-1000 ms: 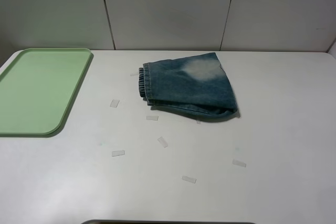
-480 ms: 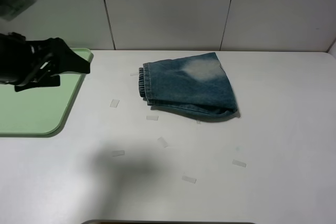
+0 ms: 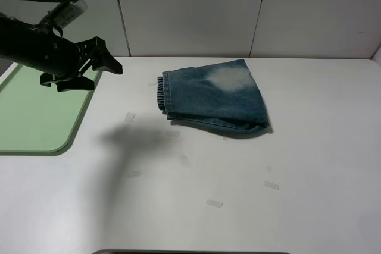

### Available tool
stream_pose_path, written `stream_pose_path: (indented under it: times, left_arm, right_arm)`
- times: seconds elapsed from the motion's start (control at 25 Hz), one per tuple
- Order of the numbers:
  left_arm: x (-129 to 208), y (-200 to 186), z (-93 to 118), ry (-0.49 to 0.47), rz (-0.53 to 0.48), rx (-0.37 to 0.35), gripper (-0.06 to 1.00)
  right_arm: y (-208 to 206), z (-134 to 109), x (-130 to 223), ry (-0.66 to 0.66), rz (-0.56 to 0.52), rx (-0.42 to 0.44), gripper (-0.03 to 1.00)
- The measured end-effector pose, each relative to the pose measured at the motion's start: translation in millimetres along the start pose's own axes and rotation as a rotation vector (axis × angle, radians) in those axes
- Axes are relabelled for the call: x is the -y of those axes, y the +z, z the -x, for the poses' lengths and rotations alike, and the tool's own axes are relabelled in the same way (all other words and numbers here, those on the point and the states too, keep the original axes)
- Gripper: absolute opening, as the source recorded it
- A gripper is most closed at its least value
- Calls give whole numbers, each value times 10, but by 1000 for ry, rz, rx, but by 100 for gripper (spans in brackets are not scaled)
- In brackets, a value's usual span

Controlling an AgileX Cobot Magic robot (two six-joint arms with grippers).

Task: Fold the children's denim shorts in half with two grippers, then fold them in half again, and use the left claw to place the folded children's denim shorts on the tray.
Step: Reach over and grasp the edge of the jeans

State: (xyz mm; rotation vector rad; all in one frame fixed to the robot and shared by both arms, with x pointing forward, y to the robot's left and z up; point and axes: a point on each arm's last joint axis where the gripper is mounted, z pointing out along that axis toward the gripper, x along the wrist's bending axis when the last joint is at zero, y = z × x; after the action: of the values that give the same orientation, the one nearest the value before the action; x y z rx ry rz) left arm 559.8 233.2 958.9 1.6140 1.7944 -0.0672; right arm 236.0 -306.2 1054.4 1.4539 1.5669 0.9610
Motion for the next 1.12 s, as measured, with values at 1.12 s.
stream_pose_path:
  times: [1.12]
  left_arm:
    - [-51,1296,145,-11,-72,98,79]
  right_arm:
    - [0,0,0,0,0,0,69]
